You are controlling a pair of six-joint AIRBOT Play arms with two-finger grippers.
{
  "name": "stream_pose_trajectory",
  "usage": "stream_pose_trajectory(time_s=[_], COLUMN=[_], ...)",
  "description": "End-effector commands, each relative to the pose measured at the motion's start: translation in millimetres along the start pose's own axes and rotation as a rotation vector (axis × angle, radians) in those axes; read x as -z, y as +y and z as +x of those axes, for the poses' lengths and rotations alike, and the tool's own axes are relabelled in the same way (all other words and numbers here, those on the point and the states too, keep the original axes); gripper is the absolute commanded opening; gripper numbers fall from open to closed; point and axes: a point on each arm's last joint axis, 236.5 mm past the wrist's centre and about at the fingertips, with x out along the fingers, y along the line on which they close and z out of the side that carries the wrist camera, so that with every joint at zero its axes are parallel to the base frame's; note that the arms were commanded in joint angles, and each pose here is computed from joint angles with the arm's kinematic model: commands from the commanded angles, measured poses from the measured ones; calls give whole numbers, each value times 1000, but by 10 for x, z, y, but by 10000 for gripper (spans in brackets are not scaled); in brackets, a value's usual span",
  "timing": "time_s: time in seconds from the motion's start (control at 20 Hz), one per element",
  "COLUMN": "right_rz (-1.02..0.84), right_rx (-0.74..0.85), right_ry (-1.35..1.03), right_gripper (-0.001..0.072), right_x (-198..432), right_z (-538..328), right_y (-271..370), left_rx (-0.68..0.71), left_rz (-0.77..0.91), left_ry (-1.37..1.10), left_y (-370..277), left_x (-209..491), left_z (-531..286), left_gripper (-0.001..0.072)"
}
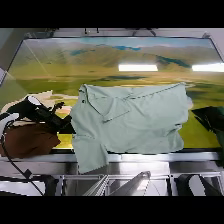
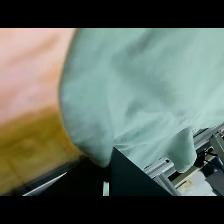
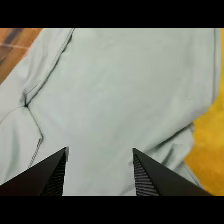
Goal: Fold the shirts.
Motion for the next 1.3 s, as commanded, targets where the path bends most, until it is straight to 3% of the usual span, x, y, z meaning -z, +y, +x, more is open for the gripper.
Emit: stream_pose_trajectory(time_s=[0.0,0.05,0.15,0.2,0.25,0.3,0.9,1.1,1.25], right_rz=[81,80,36,-21,-45,-38,-80,-90,-99], right_rx=[218,294,337,282,239,212,111,65,-89], right_ry=[16,68,218,299,355,376,762,798,872], right_gripper=[453,444,206,210,296,437,421,20,20], right_x=[47,154,437,594,707,745,1485,1525,1311], right_z=[-184,-235,-225,-165,-123,-69,525,615,346], right_y=[-682,-921,-1163,-1126,-1099,-1080,-1043,-874,-351], left_rx=[-5,-4,-6,-7,-7,-7,0,1,23], left_rz=[65,72,91,102,109,110,127,127,139], left_ry=[-18,-21,-34,-37,-37,-37,-12,-12,29], left_y=[-153,-177,-205,-209,-210,-209,-222,-222,-268], left_x=[-135,-153,-196,-206,-205,-206,-147,-147,-56], left_z=[-119,-152,-199,-209,-208,-208,-206,-209,-294], left_gripper=[26,26,26,26,27,26,26,26,26])
